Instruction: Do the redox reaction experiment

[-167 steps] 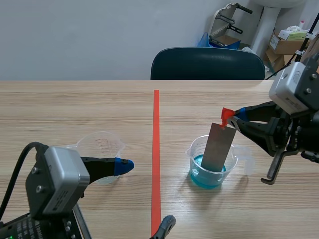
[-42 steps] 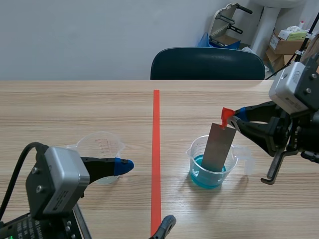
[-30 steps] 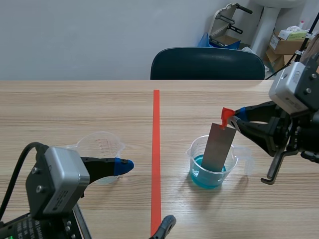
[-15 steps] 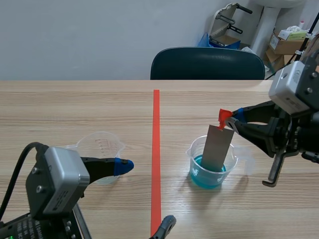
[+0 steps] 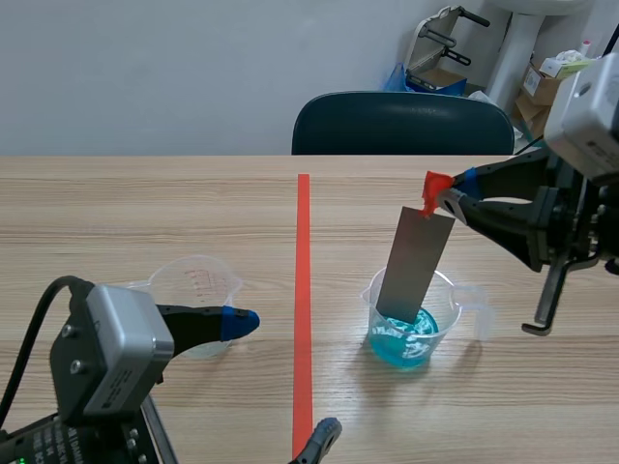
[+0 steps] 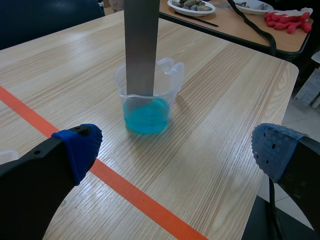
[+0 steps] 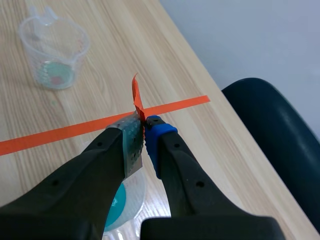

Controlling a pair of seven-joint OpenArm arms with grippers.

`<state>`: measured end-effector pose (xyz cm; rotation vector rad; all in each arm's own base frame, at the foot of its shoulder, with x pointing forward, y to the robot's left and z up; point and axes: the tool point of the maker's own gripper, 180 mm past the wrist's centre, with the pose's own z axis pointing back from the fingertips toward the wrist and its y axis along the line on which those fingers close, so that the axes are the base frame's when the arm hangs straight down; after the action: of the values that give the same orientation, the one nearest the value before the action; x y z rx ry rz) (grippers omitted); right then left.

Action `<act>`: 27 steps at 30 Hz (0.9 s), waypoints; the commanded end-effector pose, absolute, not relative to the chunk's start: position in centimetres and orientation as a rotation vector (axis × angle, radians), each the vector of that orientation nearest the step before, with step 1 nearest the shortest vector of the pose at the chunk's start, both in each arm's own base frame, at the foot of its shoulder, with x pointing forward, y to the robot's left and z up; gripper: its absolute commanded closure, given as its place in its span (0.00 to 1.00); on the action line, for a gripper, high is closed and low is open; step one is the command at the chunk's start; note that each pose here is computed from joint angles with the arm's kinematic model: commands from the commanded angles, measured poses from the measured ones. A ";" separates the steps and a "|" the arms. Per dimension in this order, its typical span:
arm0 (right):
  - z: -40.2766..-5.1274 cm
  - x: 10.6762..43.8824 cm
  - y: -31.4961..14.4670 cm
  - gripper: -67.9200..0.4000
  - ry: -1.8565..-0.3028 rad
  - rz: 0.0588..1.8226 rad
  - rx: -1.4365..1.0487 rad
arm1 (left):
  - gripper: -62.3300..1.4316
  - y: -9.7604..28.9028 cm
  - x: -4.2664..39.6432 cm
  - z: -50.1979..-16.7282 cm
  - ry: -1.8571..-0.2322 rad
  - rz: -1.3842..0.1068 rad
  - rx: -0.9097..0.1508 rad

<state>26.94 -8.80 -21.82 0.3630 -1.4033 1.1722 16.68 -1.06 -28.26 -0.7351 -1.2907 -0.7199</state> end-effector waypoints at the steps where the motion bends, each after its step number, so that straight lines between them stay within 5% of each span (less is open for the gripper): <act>1: -20.1 27.1 -8.8 0.98 -1.449 1.192 0.350 | 0.00 -1.5 16.8 -27.3 -1.321 -0.711 -0.757; 27: -16.1 24.6 -8.3 0.98 -1.463 1.300 0.179 | 0.00 -1.5 16.8 -27.3 -1.321 -0.711 -0.757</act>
<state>24.66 -8.47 -16.88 0.1757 -1.4415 1.2852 16.67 -1.06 -28.26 -0.7349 -1.2904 -0.7200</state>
